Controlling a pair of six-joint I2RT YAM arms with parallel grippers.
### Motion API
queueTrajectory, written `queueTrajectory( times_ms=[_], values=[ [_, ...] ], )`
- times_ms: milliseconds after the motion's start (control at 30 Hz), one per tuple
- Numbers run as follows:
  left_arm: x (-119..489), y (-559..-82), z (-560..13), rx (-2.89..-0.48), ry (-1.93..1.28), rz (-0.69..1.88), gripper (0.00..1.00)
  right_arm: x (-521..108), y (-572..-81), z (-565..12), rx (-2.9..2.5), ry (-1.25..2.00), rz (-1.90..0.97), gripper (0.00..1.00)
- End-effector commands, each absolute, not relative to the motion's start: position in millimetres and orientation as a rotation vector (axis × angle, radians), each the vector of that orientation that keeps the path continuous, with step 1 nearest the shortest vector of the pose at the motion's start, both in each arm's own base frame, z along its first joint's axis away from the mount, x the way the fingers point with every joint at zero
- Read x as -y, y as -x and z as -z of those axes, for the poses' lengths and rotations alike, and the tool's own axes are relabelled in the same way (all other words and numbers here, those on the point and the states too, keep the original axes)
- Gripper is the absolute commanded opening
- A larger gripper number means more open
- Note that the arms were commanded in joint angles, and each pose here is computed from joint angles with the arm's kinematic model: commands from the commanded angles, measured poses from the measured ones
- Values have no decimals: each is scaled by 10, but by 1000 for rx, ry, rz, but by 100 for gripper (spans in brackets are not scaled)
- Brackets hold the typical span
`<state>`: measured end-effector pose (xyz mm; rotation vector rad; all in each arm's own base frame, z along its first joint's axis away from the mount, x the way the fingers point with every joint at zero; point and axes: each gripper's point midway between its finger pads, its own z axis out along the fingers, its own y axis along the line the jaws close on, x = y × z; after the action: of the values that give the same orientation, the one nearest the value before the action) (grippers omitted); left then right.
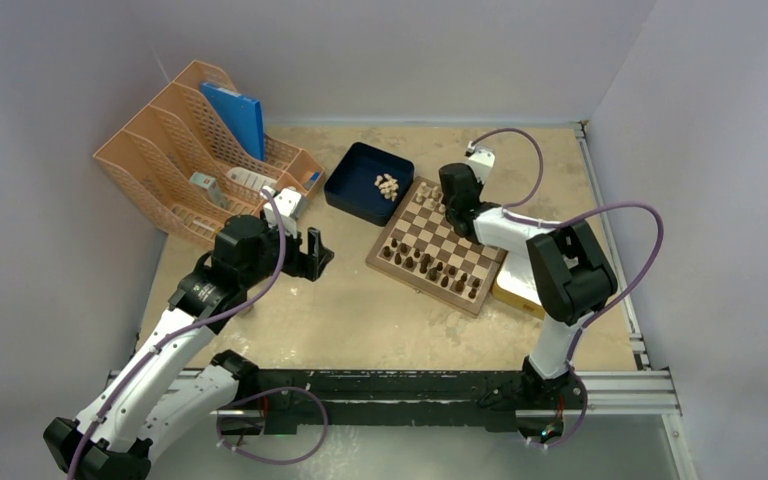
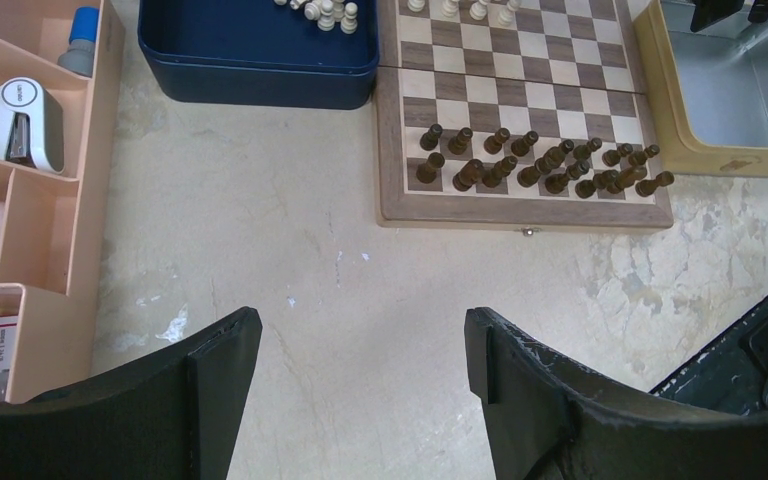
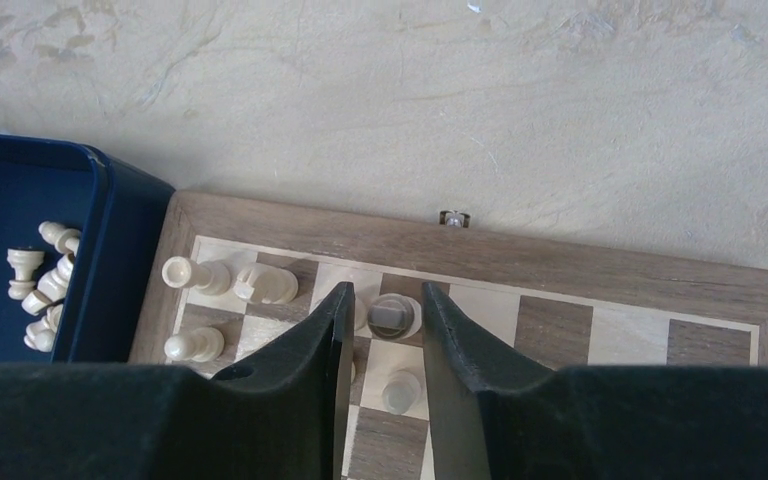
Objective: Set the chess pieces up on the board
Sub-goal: Place the chess piece on the chessboard, then pick up the chess piece from the storage box.
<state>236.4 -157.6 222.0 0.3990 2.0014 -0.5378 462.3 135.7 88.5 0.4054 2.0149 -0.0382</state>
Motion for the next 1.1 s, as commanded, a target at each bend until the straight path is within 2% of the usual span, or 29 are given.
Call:
queueTrajectory(
  times_ms=[0,367,633,867,1067],
  values=[
    [1541,-2401,-2299,-1968,-380,522,74,-1339,-4735,-1165,-1948,-424,60,34],
    [1545,-2399,-2297,-1969,-383,524,74,-1361,-4754,-1215,-1958,-407,63,34],
    [1539,-2407,-2282,-1976,-384,516,74,-1468,-4759,-1723,-1921,-352,-30,37],
    [1510,-2392,-2382,-1936,-373,513,74,-2012,-4881,-2197,-1868,-160,-263,37],
    [1487,-2370,-2455,-1905,-365,513,74,-2531,-5032,-2178,-1898,-48,-294,36]
  ],
)
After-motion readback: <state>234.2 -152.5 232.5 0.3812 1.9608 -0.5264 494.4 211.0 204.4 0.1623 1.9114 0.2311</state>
